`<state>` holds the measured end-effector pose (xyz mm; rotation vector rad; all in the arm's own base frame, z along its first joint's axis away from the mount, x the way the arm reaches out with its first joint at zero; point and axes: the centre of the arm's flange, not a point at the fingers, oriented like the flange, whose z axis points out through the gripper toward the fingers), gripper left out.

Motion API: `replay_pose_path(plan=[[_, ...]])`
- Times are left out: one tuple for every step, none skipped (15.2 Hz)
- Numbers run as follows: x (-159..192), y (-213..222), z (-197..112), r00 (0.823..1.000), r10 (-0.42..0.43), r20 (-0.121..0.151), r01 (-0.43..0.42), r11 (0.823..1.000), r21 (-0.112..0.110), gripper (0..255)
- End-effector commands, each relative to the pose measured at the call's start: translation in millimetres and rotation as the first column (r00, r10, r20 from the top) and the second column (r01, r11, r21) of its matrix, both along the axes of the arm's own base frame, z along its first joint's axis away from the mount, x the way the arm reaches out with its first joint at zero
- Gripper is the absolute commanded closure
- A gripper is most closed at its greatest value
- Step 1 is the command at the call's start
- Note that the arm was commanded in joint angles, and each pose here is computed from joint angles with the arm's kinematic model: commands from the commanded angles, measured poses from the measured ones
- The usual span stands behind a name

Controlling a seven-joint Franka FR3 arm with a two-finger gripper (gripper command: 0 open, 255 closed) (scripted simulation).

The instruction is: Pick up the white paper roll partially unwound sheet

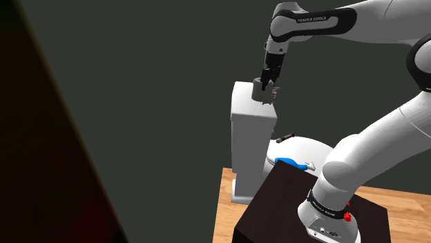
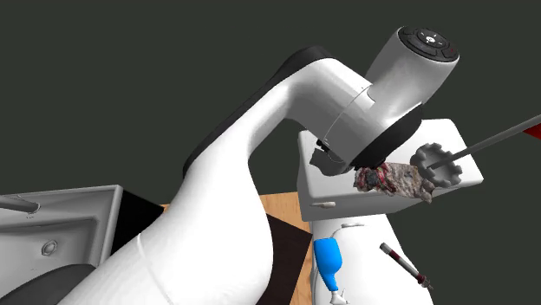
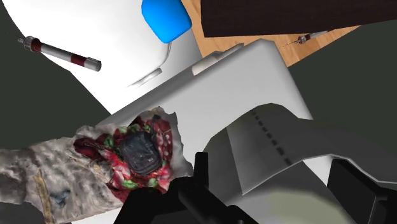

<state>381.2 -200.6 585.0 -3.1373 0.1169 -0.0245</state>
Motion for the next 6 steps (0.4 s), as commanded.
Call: replay_pose_path(plan=[[0, 0, 11, 1.0, 0.0, 0.001, 0.0, 1.0, 0.0, 255], [0, 0, 16, 1.0, 0.0, 0.001, 0.0, 1.0, 0.0, 255], [0, 0, 22, 1.0, 0.0, 0.001, 0.0, 1.0, 0.0, 255], [0, 0, 27, 1.0, 0.0, 0.001, 0.0, 1.0, 0.0, 255], [0, 0, 28, 1.0, 0.0, 0.001, 0.0, 1.0, 0.0, 255], [0, 0, 28, 1.0, 0.0, 0.001, 0.0, 1.0, 0.0, 255]])
